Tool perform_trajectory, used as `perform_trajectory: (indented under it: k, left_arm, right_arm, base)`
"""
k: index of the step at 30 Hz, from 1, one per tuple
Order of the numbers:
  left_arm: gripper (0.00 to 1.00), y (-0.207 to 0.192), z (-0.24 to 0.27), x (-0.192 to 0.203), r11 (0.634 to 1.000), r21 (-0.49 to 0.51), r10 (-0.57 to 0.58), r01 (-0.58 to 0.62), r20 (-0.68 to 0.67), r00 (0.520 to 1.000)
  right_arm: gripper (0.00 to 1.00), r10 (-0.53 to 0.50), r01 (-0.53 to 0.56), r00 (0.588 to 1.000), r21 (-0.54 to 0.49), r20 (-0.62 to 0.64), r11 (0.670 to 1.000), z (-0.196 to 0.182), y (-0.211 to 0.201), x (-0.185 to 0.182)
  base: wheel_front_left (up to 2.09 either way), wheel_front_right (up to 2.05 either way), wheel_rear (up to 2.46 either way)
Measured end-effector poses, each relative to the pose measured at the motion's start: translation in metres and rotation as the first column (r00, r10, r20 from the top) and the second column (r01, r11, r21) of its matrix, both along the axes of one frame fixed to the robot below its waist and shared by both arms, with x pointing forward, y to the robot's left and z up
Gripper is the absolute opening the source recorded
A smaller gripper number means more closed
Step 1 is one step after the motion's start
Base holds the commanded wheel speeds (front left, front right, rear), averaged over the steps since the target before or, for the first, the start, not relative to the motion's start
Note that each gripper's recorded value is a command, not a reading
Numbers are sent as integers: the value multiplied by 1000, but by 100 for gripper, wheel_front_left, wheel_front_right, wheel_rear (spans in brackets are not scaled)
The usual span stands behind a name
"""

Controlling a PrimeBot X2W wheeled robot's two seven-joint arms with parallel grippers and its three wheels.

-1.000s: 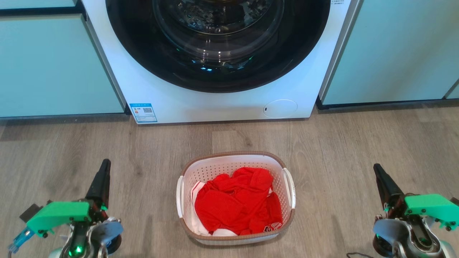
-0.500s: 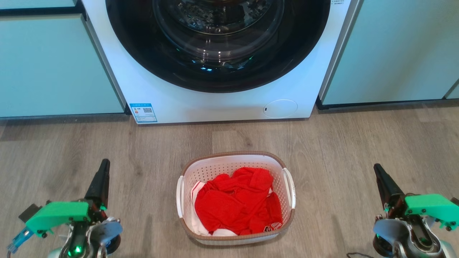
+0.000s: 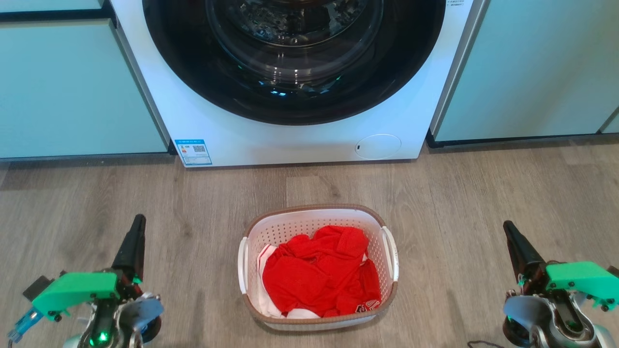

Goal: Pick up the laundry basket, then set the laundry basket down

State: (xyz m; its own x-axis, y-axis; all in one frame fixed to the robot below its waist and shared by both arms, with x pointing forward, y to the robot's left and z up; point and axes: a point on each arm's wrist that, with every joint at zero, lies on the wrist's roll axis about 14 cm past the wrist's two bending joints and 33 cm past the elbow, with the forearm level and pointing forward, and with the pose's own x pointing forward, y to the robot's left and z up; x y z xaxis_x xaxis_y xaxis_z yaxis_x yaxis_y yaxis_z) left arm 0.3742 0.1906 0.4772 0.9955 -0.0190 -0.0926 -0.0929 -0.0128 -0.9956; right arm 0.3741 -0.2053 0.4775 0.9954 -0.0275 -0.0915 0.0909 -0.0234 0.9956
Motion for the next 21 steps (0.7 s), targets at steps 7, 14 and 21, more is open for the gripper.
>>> perform_trajectory:
  k: [7, 14, 21]
  left_arm:
    - [0, 0, 0, 0, 1000, -1, 0, 0, 0, 1000]
    - [0, 0, 0, 0, 1000, -2, 1, -1, 0, 1000]
    - [0, 0, 0, 0, 1000, -2, 2, -2, 0, 1000]
  right_arm:
    - [0, 0, 0, 1000, 0, 0, 1000, 0, 0, 0]
    - [0, 0, 0, 1000, 0, 0, 1000, 0, 0, 0]
    - [0, -1, 1, 1000, 0, 0, 1000, 0, 0, 0]
  base:
    - [0, 0, 0]
    - [0, 0, 0]
    - [0, 0, 0]
